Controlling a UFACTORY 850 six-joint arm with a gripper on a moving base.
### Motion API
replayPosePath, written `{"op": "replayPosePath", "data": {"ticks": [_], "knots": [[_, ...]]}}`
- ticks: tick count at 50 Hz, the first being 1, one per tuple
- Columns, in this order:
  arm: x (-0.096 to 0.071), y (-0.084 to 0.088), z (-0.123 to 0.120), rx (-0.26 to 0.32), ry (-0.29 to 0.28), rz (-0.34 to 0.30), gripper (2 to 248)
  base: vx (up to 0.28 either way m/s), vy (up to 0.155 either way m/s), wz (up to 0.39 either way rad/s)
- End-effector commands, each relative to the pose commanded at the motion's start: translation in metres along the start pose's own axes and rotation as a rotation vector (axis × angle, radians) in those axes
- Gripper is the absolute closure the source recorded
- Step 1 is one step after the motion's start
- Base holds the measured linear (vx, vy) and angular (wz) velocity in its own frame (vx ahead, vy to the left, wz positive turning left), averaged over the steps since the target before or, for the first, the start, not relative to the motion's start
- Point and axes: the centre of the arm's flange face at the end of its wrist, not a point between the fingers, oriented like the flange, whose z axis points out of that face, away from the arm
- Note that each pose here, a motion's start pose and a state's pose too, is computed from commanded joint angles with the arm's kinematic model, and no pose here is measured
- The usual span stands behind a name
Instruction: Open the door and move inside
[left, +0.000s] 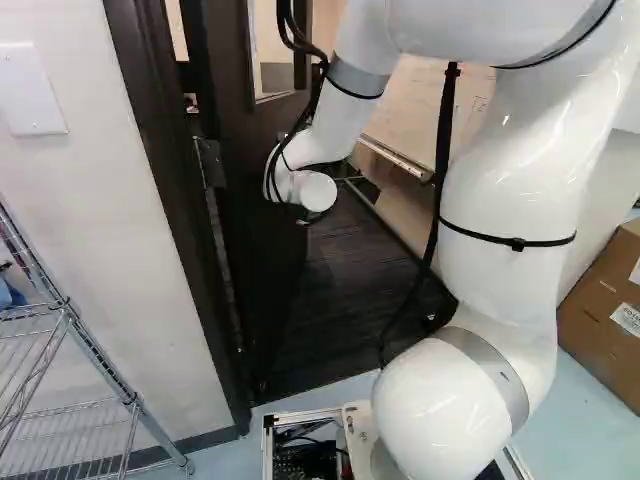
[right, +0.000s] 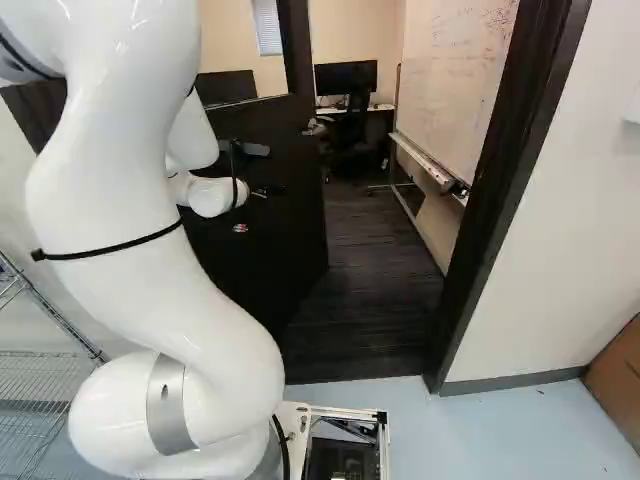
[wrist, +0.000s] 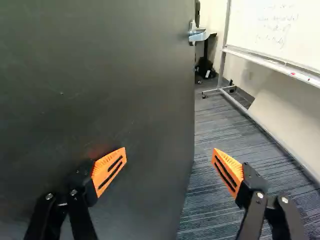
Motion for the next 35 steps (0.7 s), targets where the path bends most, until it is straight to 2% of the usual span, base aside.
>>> {"op": "replayPosePath", "data": {"ticks": [35], "knots": [[-0.003,-0.041,0.016,0.104,0.000,-0.061,3,0.000,0.000,0.000]]}}
